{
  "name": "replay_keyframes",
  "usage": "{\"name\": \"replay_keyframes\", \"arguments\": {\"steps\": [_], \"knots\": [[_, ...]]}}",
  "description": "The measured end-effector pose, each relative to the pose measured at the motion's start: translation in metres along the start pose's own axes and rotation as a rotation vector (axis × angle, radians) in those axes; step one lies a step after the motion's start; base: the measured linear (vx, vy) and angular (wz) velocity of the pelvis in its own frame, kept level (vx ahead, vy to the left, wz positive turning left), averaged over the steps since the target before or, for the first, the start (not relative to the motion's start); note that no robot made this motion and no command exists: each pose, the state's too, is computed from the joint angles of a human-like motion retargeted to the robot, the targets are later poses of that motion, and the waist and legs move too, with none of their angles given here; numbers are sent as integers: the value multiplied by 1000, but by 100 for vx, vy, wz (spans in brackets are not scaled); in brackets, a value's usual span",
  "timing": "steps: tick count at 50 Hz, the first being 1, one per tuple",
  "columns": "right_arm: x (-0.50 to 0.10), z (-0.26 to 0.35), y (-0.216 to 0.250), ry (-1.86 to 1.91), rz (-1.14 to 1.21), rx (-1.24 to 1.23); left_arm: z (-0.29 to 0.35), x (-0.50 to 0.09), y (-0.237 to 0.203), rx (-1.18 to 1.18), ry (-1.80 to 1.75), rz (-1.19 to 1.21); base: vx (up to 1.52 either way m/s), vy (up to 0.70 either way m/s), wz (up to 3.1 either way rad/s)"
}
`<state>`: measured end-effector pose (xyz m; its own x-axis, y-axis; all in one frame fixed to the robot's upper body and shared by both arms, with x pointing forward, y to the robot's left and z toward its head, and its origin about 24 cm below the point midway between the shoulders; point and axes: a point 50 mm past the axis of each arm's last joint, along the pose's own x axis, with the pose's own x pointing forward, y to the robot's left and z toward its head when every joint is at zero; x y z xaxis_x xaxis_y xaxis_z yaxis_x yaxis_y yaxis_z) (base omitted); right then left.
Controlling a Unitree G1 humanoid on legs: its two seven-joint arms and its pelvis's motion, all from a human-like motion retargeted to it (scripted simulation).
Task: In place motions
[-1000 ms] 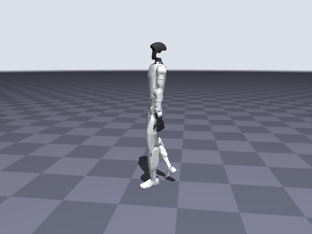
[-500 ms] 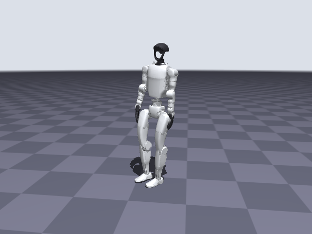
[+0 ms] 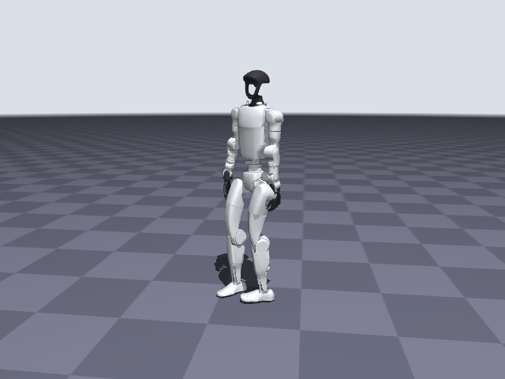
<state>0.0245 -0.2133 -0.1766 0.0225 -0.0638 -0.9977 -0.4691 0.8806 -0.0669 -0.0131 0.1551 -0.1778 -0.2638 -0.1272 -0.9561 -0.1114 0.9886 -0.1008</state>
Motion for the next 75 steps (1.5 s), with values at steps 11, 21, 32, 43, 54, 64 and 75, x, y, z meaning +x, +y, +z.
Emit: {"name": "replay_keyframes", "arguments": {"steps": [11,21,32,43,54,64,75], "knots": [[-2,12,-14,-52,-67,28,50,-16,14,250,-127,89,-18,22,-187],[-3,-13,-17,54,-49,76,20,-7,18,204,-51,82,29,-17,-376],[-2,-12,-6,90,6,178,-20,8,-8,177,26,25,49,-6,-333],[-3,-40,36,216,103,237,2,3,-1,174,-67,37,44,-7,-181],[-2,31,-14,-51,-21,-18,29,-4,-7,126,-159,8,6,14,-150],[-1,-4,-8,62,2,78,22,-3,-14,181,-73,-3,2,28,-49],[0,-8,0,58,-8,94,19,-7,8,336,-5,112,-4,14,-117]]}}
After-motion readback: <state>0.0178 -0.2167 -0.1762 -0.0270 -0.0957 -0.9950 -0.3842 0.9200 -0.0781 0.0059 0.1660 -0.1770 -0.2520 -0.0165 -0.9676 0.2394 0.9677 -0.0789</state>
